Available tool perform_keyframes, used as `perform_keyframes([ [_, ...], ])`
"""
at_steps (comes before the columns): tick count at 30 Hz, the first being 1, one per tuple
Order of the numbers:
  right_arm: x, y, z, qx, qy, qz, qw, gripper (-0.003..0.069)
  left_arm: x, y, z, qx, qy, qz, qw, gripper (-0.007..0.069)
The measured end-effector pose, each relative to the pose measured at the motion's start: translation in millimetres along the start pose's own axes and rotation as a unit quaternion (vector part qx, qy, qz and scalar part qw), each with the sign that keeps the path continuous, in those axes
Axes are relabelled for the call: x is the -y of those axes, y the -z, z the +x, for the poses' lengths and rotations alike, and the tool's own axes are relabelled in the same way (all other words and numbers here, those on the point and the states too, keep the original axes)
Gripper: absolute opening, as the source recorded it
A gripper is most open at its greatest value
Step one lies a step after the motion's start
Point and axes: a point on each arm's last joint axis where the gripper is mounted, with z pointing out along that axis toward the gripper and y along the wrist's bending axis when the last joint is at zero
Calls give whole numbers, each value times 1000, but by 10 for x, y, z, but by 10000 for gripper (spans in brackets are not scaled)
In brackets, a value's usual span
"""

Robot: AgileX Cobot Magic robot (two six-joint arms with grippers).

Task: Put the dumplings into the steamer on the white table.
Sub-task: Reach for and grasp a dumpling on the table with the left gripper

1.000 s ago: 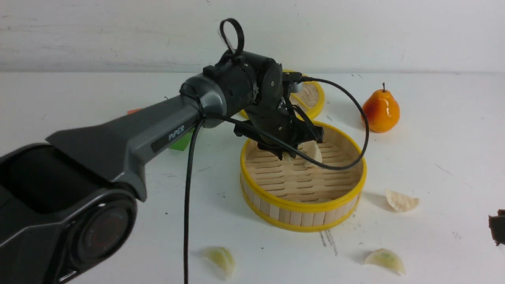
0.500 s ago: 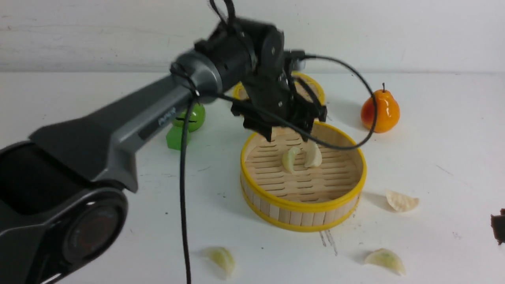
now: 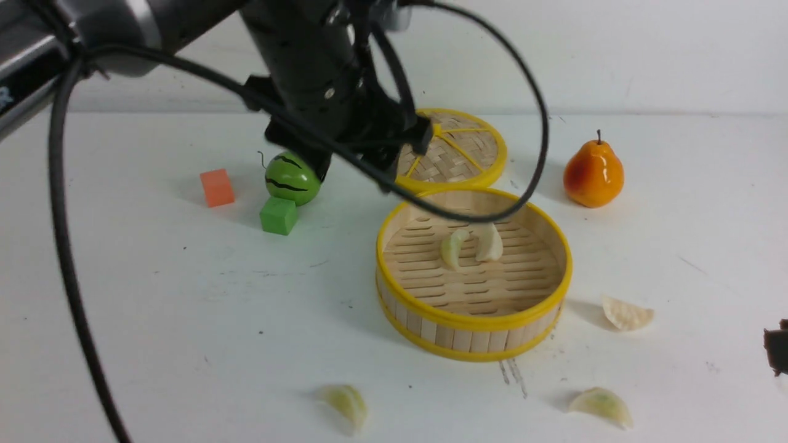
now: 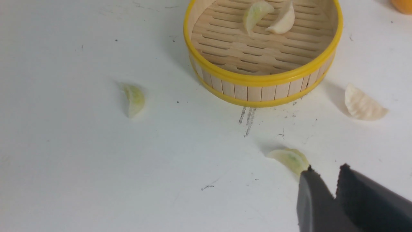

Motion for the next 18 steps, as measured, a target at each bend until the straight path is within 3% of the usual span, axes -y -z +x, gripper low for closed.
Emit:
perform_keyframes([
  [7,1,0,-3,1,0,0,1000,119,-138,-383,668,-71,65,0,995,521],
  [10,2,0,-6,4,0,1,1000,125,-107,-668,992,-96,117,28,988,521],
  [18,5,0,-15,8,0,3,1000,129,-37,-1086,1224,-82,185,73,977,521],
])
